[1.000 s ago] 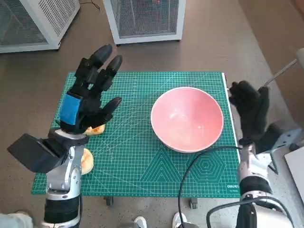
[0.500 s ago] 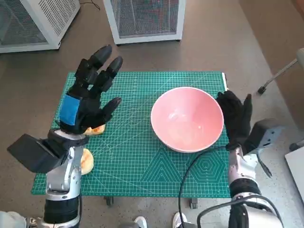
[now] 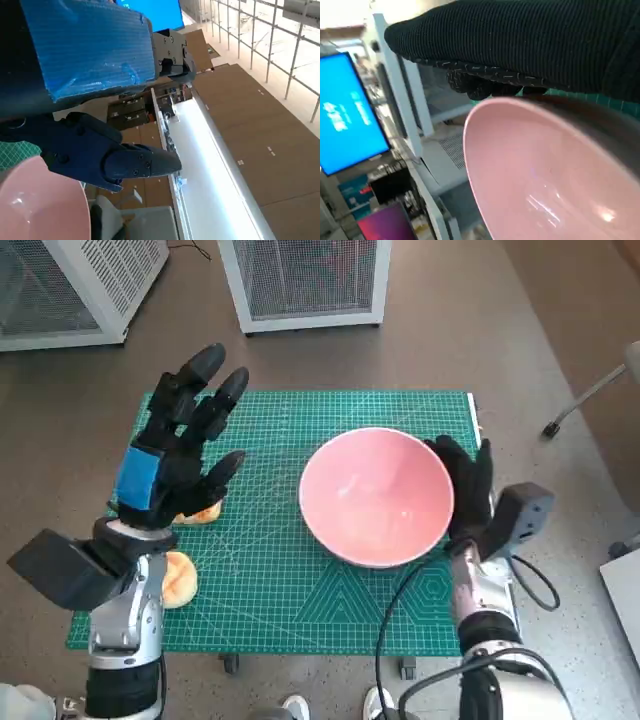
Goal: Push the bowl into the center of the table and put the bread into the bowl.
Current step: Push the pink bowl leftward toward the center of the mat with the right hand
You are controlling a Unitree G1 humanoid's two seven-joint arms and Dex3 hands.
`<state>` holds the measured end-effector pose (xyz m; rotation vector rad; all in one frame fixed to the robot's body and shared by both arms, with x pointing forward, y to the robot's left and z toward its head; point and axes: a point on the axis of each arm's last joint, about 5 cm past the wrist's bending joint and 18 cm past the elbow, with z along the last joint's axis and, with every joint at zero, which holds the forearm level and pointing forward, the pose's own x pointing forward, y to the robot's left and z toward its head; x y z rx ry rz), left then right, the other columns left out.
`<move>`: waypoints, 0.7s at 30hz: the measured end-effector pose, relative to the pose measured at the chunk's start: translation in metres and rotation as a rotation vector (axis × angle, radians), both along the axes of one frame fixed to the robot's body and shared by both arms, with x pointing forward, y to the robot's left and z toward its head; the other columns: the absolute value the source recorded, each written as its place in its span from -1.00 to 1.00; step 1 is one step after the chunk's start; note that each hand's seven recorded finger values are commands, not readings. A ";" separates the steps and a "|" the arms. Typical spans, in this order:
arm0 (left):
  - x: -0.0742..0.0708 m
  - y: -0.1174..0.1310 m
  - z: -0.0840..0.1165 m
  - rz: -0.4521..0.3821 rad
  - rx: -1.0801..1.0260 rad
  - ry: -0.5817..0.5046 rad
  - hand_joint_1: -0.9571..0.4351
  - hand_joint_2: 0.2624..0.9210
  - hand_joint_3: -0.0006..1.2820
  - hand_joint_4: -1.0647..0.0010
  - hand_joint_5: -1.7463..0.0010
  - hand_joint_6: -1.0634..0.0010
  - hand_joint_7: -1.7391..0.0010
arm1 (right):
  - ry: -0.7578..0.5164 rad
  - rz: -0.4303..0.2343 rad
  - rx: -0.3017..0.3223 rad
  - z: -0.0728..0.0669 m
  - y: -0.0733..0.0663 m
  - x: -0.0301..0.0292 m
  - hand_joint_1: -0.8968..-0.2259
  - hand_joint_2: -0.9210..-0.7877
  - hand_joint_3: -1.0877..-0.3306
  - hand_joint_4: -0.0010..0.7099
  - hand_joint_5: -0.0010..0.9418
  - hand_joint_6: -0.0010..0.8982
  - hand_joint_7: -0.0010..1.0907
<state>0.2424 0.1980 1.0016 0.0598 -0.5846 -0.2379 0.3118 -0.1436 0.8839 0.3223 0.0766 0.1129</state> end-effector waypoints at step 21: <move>-0.015 0.005 0.000 0.048 -0.028 0.015 -0.24 1.00 -0.49 0.28 0.97 0.76 0.41 | -0.020 0.097 0.021 0.017 0.029 0.0107 -0.02 -1.00 0.32 -0.18 -0.99 0.08 -0.92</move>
